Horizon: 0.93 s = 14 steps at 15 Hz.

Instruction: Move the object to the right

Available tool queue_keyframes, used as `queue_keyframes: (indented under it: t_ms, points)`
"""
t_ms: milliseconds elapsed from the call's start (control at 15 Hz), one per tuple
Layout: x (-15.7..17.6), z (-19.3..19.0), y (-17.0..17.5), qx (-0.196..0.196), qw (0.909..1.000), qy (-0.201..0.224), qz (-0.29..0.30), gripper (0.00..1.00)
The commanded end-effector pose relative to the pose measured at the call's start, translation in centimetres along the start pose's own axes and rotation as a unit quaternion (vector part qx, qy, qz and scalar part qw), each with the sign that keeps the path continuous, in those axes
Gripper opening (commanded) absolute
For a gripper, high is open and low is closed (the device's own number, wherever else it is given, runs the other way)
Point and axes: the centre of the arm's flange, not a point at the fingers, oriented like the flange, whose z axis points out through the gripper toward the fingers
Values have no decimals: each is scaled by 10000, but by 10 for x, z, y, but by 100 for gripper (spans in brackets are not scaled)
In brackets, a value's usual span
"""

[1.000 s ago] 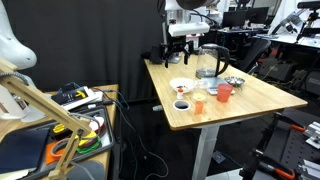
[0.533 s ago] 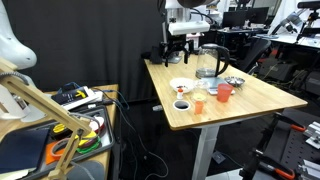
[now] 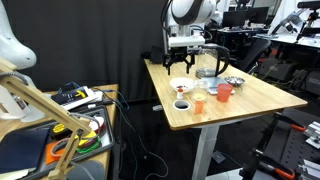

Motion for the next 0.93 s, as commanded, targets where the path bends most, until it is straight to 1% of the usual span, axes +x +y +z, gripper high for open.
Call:
queue_keyframes:
  t_ms: [0,67,200,400,533,600,867]
  points:
    - [22,15,-5,233,9987,-331,322,100]
    - [27,21,-5,267,9980,-364,446,100]
    - [37,35,-1,144,9975,-337,606,100]
    - [45,53,6,-93,9975,-324,625,100]
    - [46,65,8,-189,9973,-387,586,100]
    - [45,70,7,-177,9971,-468,577,100]
    - [48,81,4,-234,9959,-577,652,100]
